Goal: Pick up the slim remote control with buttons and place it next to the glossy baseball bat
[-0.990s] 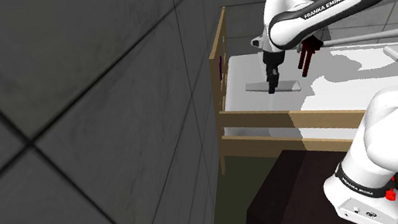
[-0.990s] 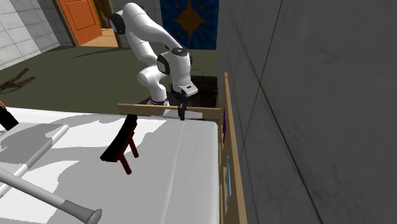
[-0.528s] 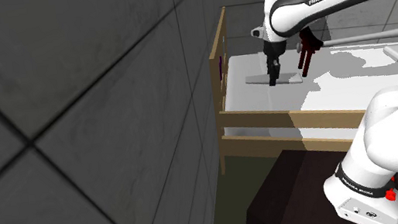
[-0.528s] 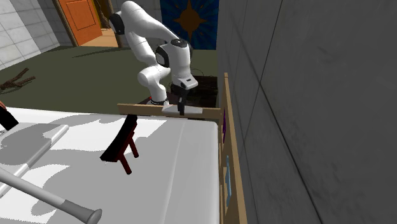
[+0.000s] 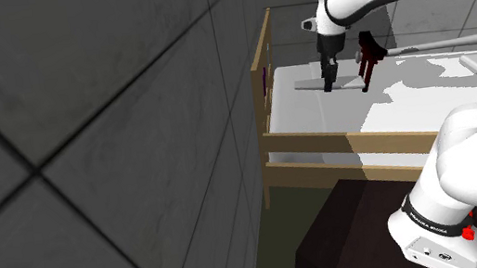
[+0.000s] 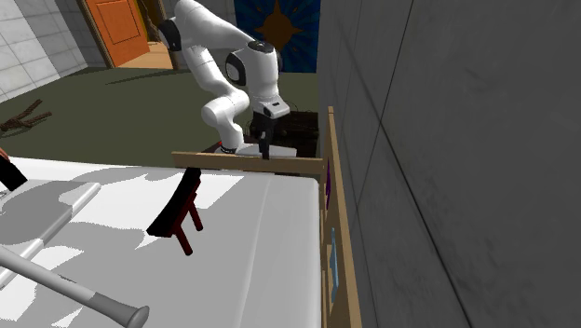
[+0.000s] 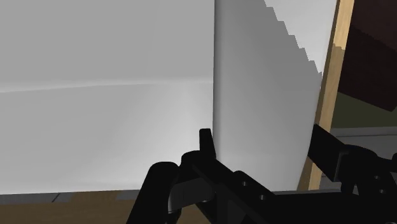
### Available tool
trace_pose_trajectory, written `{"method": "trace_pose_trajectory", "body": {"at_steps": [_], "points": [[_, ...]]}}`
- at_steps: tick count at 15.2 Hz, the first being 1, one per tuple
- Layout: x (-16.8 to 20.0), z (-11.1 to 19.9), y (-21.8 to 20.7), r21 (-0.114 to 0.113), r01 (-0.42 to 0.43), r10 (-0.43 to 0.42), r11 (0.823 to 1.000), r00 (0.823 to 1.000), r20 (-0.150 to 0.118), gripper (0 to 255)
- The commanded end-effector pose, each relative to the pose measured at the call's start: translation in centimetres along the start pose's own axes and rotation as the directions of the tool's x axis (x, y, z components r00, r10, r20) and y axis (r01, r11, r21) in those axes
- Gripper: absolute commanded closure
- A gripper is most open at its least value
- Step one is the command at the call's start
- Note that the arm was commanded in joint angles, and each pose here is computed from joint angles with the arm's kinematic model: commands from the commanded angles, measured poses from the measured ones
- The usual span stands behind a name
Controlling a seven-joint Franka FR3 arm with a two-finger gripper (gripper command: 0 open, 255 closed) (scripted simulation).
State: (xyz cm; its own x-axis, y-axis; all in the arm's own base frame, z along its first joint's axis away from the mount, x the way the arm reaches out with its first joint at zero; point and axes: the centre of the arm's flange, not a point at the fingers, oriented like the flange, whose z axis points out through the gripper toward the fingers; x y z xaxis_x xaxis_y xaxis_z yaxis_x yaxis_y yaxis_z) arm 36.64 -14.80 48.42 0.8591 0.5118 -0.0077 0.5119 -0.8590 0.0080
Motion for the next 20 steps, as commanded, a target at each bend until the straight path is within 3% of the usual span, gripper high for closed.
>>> {"method": "trace_pose_trajectory", "body": {"at_steps": [1,20], "points": [[0.0,-1.2,0.1,0.0,0.0,0.0,1.0,1.0,0.0,255],[-0.1,-11.3,0.1,0.0,0.0,0.0,1.0,1.0,0.0,255]]}}
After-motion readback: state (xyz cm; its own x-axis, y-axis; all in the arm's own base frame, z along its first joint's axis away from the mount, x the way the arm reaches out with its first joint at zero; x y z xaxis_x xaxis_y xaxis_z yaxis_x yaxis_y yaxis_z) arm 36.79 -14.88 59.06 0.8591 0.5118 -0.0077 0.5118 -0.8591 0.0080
